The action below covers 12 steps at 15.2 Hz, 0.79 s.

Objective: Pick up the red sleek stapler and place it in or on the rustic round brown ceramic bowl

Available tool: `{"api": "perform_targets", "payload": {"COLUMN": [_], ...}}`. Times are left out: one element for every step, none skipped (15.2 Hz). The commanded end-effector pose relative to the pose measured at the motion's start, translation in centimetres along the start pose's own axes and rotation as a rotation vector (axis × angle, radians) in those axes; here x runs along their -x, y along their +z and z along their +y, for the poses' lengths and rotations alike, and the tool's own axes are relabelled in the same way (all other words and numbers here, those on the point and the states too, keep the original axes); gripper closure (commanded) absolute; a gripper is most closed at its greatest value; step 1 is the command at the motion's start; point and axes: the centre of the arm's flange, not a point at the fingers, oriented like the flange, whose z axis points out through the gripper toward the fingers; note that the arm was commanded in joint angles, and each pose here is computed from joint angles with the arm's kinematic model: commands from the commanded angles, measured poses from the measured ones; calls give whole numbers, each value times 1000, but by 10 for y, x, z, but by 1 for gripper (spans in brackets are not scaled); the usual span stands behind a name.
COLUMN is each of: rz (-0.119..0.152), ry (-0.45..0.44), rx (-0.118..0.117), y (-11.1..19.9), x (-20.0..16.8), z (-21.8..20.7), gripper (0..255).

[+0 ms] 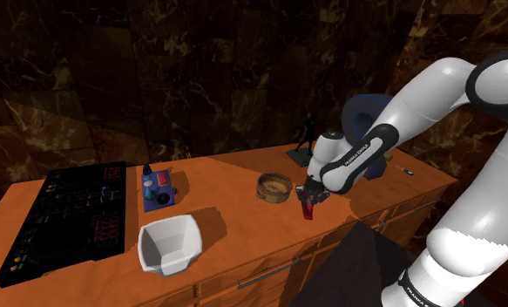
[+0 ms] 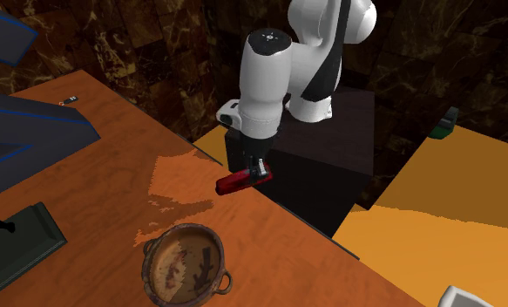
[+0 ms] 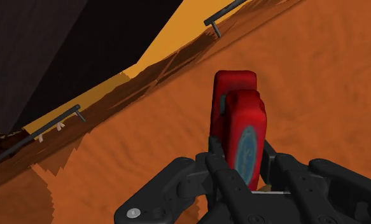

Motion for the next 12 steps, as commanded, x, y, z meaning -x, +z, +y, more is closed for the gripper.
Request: {"api": "perform_targets", "payload": {"rz": [0, 0, 0, 0, 0, 0, 0, 0, 0, 0, 0, 0], "ry": [0, 0, 0, 0, 0, 0, 0, 0, 0, 0, 0, 0], "rx": [0, 0, 0, 0, 0, 0, 0, 0, 0, 0, 0, 0], "y": [-11, -16, -21, -27, -29, -28, -27, -27, -26, -25, -25, -24], "x": [-2, -2, -3, -3, -3, -14, -26, -37, -48, -59, -70, -81], "z": [-1, -1, -1, -1, -1, -8, -15, -22, -29, -36, -43, -50], "gripper": [255, 255, 255, 255, 255, 255, 255, 255, 255, 255, 255, 255]}}
